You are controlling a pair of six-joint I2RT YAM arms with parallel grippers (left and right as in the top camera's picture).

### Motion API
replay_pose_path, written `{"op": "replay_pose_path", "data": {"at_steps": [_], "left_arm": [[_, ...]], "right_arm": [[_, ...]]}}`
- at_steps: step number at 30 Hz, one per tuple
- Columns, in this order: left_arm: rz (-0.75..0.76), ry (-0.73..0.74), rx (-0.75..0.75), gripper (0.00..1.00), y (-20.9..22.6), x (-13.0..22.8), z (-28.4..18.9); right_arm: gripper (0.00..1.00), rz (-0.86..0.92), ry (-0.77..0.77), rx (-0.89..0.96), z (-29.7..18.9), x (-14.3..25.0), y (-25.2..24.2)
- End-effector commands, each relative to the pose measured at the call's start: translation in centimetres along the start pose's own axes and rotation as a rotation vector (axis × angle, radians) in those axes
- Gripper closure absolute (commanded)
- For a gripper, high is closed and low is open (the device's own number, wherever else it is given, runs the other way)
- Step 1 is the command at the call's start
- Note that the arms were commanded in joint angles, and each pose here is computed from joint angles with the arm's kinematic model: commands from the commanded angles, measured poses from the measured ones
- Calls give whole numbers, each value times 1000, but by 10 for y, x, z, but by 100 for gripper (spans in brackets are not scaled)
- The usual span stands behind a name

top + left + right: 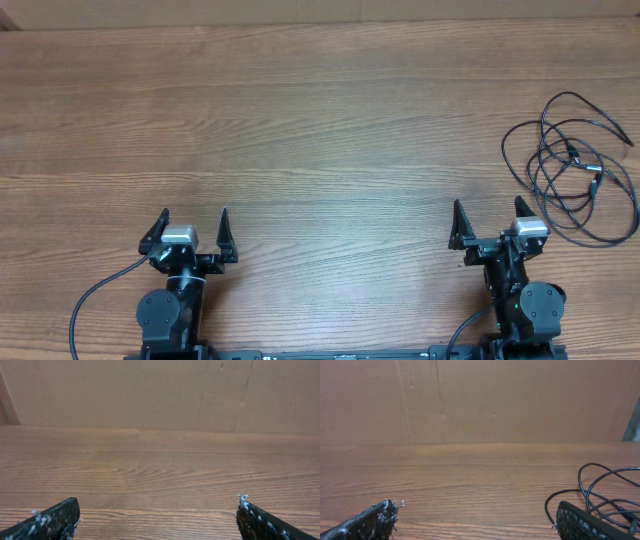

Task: Untangle cables

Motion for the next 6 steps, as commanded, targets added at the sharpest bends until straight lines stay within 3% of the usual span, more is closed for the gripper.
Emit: {"op": "replay_pose_path", "data": {"at_steps": [1, 6], "left_arm": [[19, -5, 10, 0, -1, 0, 0], [19, -5, 10, 0, -1, 0, 0]], "right_arm": [[0, -4, -3, -3, 0, 2, 0], [0, -4, -3, -3, 0, 2, 0]]}}
Point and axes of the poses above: each gripper's point midway between its finger pads, its own z axis out along the fingers, its own y axis along the line the jaws close on, x = y × z, the point moved 4 cm from there along -z, back along the fingers, and after that the axes turned 5 degrees about z, right-handed, at the moved point
